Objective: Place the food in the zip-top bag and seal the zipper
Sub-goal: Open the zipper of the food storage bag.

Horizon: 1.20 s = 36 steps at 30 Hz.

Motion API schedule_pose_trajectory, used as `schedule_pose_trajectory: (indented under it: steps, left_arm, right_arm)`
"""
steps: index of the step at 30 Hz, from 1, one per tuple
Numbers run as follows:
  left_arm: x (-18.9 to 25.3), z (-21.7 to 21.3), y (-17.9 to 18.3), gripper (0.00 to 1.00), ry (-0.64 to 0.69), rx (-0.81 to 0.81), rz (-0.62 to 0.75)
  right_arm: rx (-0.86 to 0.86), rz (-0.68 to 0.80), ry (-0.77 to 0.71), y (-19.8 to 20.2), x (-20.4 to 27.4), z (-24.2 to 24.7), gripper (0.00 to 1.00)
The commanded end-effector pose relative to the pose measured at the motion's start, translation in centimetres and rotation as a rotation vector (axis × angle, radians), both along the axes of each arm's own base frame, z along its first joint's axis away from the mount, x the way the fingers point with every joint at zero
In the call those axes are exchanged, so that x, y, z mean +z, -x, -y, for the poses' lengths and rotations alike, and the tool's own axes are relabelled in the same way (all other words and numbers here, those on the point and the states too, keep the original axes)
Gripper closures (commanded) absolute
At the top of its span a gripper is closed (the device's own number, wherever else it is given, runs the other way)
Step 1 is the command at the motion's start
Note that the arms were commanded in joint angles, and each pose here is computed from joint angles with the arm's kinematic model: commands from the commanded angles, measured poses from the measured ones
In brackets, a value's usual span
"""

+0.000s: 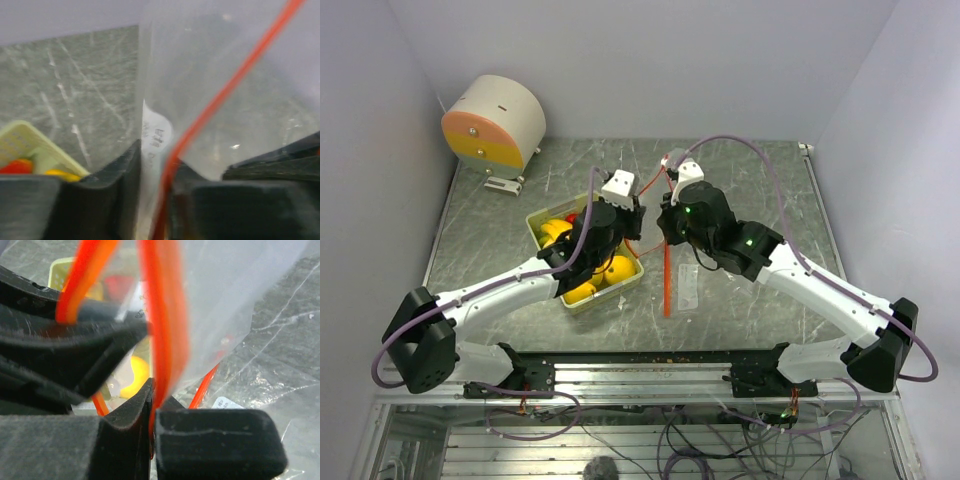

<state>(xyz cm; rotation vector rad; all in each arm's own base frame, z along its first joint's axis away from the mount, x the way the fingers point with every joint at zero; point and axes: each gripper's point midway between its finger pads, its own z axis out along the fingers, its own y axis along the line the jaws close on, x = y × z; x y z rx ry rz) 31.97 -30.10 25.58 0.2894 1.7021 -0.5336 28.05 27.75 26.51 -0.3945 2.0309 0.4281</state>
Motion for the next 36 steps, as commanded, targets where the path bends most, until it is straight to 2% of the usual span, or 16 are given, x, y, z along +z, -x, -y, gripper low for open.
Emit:
schedule_pose_trajectory:
  steps: [1,2,7,14,20,22,25,27,33,36]
  left_arm:
    - [0.8,-1.8,-0.7,0.90,-0.016,0.102,0.039]
    - [1.0,-2.4,-0.7,0.93,-0.018,0.124,0.033]
    - [3.0,-5.4,0.8,0.93,-0.035,0.185,-0.006]
    - [3.5,-11.7,3.9,0.93,-0.154,0.329,-0.129]
    - [3.0,-15.6,5.5,0.93,-0.213,0.444,-0.176]
    - [3.0,-16.6,5.9,0.93,-0.224,0.473,-0.182]
    - [4.2,-18.3,6.6,0.93,-0.219,0.523,-0.180]
    - [5.3,-19.6,7.2,0.93,-0.203,0.559,-0.176]
    - [8.6,-22.1,8.8,0.93,-0.163,0.583,-0.134]
    - [8.7,-23.1,9.1,0.93,-0.197,0.615,-0.138]
  right_arm:
    - [0.004,0.017,-0.009,0.7,1.5,0.8,1.00]
    - [-0.010,0.021,-0.001,0.6,1.4,1.1,1.00]
    - [-0.117,0.036,0.040,-0.3,0.7,2.8,1.00]
    - [-0.467,0.099,0.080,-2.6,-0.2,7.5,1.00]
    - [-0.559,0.093,0.145,-3.6,-1.5,8.1,0.96]
    - [-0.449,0.086,0.108,-3.8,-1.5,5.8,0.93]
    - [-0.112,0.090,-0.069,-2.7,-0.2,-0.7,0.86]
    - [0.047,0.084,-0.181,-1.7,0.8,-4.2,0.86]
    - [0.306,0.034,-0.341,-0.3,1.3,-10.7,0.85]
    - [0.407,-0.007,-0.378,0.4,0.7,-13.1,0.75]
